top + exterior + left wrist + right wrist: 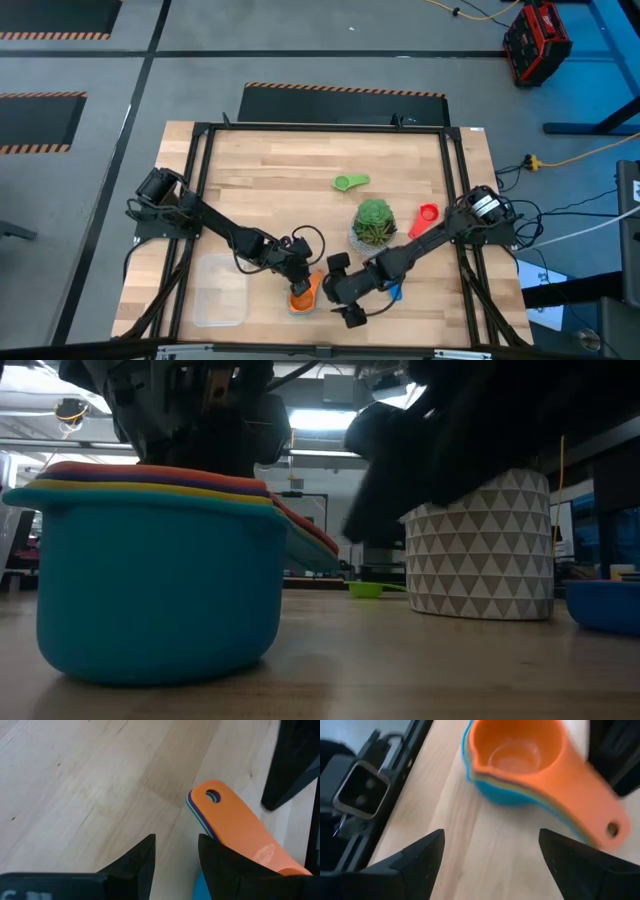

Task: Nest measuring cups in basket
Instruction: Stack the orange measuring cup on top of the dark blue measuring cup, then stack the blue measuring cup on top of the orange measuring cup

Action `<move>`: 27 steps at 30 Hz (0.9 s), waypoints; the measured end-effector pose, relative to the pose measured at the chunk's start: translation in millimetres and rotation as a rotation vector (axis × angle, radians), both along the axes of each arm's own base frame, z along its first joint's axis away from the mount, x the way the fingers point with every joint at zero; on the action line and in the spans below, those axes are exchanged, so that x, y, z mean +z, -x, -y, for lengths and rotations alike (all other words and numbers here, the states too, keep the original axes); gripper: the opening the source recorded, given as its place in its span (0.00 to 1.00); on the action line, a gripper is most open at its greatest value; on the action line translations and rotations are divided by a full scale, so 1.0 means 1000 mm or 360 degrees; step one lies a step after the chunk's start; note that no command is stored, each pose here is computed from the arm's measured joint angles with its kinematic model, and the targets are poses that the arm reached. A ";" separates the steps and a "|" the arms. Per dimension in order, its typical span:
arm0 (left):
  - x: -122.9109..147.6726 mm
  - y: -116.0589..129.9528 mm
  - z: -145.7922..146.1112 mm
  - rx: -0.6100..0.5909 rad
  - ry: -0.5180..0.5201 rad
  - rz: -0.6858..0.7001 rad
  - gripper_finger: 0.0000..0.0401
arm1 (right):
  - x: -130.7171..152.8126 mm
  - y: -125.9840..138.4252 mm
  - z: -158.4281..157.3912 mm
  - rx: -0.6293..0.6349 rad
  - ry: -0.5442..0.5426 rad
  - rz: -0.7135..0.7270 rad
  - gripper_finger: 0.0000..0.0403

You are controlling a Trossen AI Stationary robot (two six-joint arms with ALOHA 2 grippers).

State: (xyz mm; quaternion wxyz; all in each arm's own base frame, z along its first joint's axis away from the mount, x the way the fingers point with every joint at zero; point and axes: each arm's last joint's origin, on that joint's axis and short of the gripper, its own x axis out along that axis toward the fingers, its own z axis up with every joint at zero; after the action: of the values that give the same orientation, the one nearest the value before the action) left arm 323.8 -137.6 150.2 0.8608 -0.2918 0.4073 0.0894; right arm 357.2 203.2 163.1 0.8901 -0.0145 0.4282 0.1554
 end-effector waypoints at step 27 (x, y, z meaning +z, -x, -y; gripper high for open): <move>0.000 0.002 0.005 -0.0027 0.0001 0.0005 0.35 | 0.116 0.103 -0.040 -0.0311 0.0471 -0.0437 0.81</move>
State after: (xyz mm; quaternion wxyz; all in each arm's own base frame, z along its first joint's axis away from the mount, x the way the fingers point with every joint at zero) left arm 321.7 -143.1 150.3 0.8620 -0.2889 0.4084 0.0815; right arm 254.4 242.9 278.9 0.8225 -0.0821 0.5628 0.0043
